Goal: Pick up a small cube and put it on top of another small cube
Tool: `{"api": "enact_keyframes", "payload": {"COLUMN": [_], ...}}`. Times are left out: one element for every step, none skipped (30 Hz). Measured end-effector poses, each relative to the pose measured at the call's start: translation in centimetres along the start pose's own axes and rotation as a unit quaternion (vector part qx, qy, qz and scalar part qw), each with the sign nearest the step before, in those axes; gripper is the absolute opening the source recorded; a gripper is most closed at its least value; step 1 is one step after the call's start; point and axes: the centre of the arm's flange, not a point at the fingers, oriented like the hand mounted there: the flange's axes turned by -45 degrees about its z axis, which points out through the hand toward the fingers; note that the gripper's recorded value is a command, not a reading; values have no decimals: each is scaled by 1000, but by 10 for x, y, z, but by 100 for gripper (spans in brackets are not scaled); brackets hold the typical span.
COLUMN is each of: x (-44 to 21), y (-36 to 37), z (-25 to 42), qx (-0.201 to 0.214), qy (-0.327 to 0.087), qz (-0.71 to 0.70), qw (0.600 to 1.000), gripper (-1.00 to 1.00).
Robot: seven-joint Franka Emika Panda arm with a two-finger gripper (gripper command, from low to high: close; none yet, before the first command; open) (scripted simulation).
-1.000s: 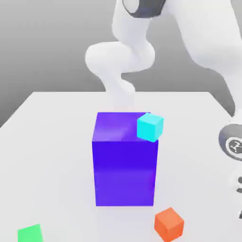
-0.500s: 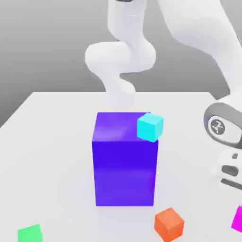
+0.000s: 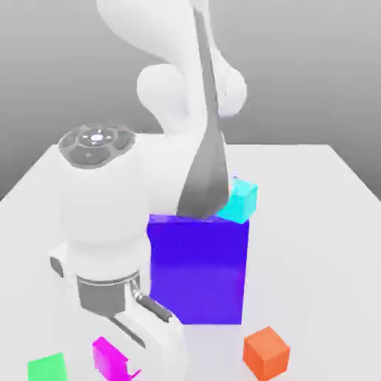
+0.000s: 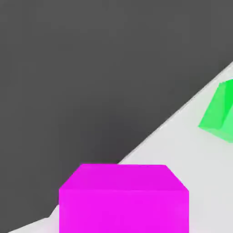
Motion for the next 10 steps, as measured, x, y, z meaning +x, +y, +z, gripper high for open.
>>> {"api": "enact_keyframes", "payload": {"x": [10, 15, 17, 19, 19, 19, 19, 19, 19, 19], "y": [23, 35, 41, 44, 45, 45, 45, 45, 45, 45], "z": [0, 8, 20, 34, 50, 50, 50, 50, 50, 50], "qx": [1, 2, 2, 2, 2, 2, 2, 2, 2, 2], "qy": [0, 0, 0, 0, 0, 0, 0, 0, 0, 0], "qz": [5, 8, 9, 10, 10, 10, 10, 10, 10, 10], "qw": [1000, 1000, 1000, 1000, 1000, 1000, 1000, 1000, 1000, 1000], "gripper": [-100, -100, -100, -100, 100, 100, 100, 100, 100, 100]}}
